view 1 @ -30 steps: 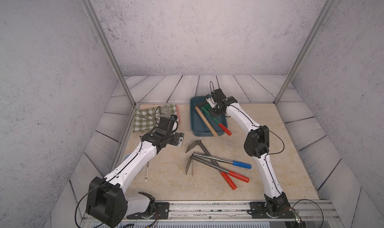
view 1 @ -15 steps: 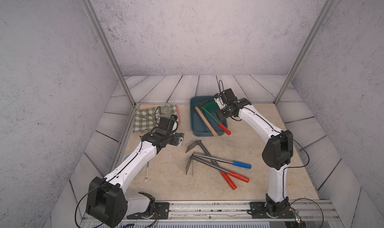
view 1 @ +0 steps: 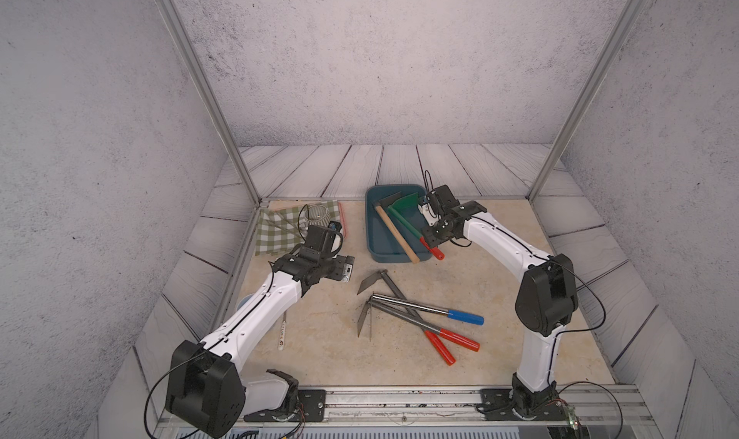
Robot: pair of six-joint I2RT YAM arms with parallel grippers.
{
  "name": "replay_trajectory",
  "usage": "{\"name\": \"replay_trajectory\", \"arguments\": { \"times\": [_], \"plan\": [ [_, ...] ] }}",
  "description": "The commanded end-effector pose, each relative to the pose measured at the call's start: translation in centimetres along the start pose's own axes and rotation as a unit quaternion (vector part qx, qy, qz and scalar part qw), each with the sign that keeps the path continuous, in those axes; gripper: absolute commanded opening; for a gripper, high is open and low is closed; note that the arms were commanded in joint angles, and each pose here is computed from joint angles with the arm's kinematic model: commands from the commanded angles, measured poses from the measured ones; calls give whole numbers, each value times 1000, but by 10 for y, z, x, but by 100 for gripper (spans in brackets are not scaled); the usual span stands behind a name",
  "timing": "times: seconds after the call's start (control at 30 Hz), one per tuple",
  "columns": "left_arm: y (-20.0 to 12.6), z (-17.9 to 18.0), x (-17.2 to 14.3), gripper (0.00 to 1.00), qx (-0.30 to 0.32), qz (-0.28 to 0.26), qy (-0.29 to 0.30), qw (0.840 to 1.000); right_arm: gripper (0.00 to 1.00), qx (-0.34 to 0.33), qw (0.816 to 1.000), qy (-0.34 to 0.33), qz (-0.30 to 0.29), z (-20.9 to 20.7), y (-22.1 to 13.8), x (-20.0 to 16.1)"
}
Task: Put the small hoe into the storage box
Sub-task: Place the hoe in the storage box, then adjust the hoe in the storage box.
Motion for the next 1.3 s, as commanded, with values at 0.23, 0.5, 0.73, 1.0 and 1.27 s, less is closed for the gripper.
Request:
{"name": "replay_trajectory", "arguments": {
  "times": [0.23, 0.5, 0.73, 1.0, 1.27],
  "plan": [
    [1, -2, -2, 91, 4, 8, 7, 1000, 50, 11, 1000, 2, 29, 7, 37, -6],
    [2, -3, -2, 91, 3, 10, 8, 1000, 45, 14, 999, 6, 46, 10, 58, -7],
    [3, -4, -2, 91, 0, 13, 8, 1000, 22, 18, 999, 17, 31, 13, 63, 3],
    [4, -14, -2, 91, -15, 11, 2, 1000, 20, -13, 1000, 18, 0, 5, 67, 31],
    [7, -19, -3, 91, -16, 17, 6, 1000, 43, -23, 1000, 18, 3, 3, 72, 37]
  ]
}}
Point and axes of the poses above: each gripper's point midway between its finger pads, its own y axis out along the fingers, its own z axis along the line the jaws close on, x = y × z, the point moved 4 cm from there along -y, back along the fingers, and after that the axes turned 4 degrees about y, right-handed, at the moved point
